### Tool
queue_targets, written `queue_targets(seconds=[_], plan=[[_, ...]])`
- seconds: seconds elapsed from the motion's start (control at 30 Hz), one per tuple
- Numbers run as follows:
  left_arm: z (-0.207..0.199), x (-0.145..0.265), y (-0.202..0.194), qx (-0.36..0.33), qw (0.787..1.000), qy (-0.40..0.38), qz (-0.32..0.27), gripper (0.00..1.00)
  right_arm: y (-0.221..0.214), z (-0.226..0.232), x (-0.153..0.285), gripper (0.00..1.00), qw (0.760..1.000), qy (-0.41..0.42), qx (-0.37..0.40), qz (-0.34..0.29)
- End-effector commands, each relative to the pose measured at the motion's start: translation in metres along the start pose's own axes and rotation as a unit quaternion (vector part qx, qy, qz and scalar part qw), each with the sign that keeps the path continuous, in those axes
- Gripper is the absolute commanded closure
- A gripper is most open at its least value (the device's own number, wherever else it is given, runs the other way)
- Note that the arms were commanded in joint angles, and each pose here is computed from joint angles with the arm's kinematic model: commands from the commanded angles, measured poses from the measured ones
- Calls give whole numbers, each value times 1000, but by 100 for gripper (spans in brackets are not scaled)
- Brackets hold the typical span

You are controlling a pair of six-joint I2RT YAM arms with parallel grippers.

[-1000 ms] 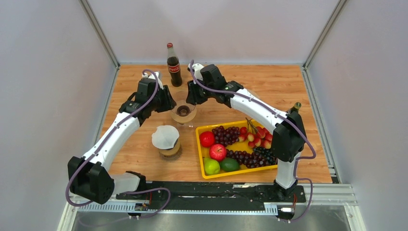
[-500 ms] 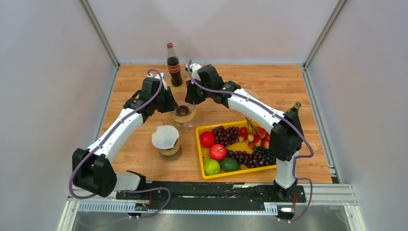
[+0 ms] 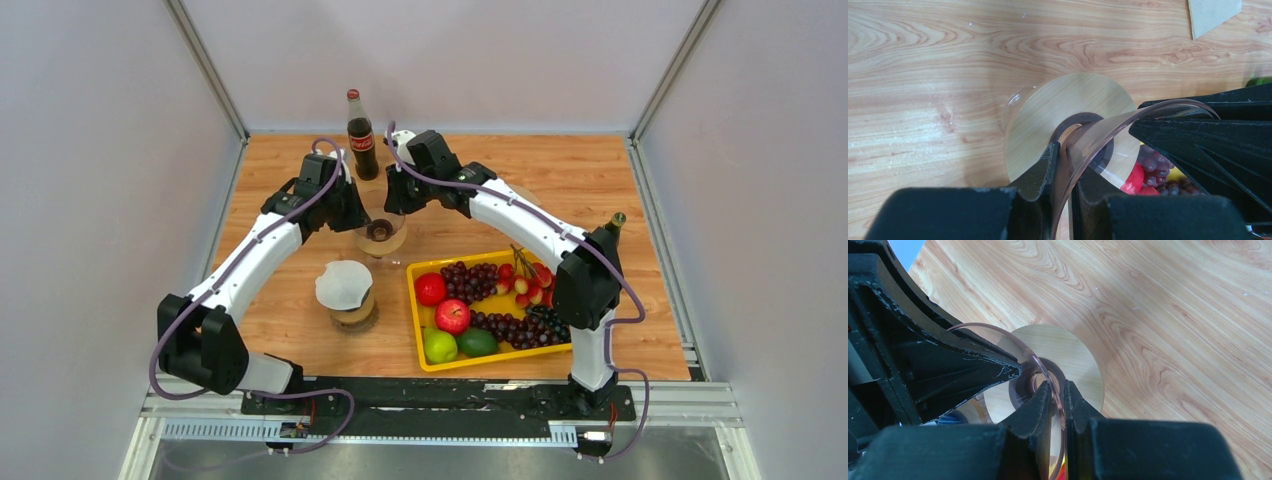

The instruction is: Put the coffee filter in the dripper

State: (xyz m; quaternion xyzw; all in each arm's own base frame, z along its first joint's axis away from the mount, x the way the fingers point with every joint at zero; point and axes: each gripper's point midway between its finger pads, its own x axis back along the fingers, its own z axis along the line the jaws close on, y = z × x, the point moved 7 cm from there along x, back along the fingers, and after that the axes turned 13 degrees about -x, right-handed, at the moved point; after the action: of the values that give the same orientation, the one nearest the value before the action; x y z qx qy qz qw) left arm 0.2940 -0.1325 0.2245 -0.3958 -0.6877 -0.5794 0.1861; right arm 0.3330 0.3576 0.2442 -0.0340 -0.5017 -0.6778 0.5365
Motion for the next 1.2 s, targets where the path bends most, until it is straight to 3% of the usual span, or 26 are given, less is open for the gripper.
queue_targets(seconds=[0.0,1.17], plan=[[20,-17,-31,20,994,63,89,91,-52,-43,-22,100,989,-110,-9,101],[61,-48,-83,14,959,204,194,95,-138,-109,-50,100,949,-229,-26,217]])
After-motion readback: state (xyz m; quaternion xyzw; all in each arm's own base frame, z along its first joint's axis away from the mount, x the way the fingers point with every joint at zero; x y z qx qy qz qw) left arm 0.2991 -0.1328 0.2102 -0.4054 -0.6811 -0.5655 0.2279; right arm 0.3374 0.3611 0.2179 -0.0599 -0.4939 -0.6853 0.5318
